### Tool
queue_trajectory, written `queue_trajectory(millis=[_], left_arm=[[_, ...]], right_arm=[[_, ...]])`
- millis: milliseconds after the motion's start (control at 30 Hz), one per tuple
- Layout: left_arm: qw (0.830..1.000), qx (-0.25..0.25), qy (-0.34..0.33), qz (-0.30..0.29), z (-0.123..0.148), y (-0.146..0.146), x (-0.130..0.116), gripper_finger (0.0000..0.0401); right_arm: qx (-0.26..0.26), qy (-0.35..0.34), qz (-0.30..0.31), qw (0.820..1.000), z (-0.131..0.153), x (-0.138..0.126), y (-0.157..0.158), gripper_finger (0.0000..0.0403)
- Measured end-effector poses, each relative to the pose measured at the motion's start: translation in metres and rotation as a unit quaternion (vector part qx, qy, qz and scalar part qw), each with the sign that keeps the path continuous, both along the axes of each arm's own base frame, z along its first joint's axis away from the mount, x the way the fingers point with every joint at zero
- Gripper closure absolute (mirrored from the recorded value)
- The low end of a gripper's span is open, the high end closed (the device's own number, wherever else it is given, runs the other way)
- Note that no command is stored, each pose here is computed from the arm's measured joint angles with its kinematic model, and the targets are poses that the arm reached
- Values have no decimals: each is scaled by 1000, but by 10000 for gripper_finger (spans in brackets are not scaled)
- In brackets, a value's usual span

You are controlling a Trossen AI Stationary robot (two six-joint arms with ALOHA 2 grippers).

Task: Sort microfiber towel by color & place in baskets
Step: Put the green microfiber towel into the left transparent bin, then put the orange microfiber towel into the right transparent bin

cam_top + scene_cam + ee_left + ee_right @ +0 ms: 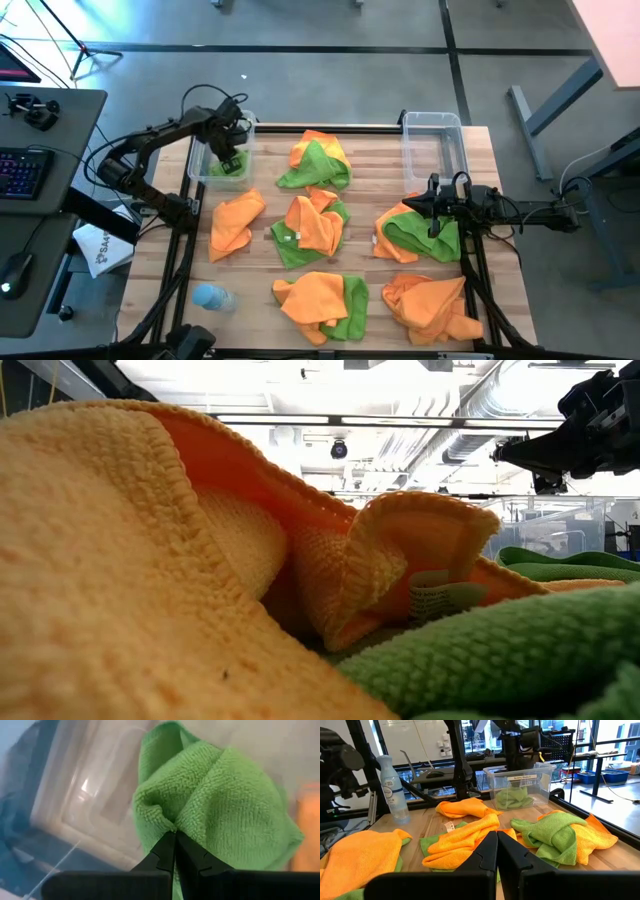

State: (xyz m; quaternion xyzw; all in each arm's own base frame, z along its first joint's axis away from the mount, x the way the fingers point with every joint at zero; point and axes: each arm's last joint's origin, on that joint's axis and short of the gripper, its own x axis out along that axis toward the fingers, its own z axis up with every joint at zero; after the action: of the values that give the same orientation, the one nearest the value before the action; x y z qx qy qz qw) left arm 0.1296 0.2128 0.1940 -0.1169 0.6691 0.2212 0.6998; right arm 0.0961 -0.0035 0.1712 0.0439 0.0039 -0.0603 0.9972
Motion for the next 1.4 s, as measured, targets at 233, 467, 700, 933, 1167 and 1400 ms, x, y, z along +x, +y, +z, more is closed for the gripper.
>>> queue_trajectory(millis=[233, 467, 700, 933, 1167, 1400], left_arm=[[999, 31, -3, 21, -7, 3, -1, 401], [999, 30, -4, 23, -7, 3, -1, 400], [999, 29, -4, 24, -7, 3, -1, 379], [998, 50, -7, 26, 4, -1, -4, 322], [994, 95, -36, 47, 51, -17, -14, 303], [975, 160, -122, 93, 95, -46, -30, 302]], right_arm=[[0, 0, 0, 1000, 0, 0, 0, 402], [0, 0, 0, 1000, 0, 0, 0, 402], [0, 0, 0, 1000, 0, 0, 0, 402], [0, 0, 0, 1000, 0, 0, 0, 402], [0, 0, 0, 1000, 0, 0, 0, 402], [0, 0, 0, 1000, 0, 0, 0, 402]])
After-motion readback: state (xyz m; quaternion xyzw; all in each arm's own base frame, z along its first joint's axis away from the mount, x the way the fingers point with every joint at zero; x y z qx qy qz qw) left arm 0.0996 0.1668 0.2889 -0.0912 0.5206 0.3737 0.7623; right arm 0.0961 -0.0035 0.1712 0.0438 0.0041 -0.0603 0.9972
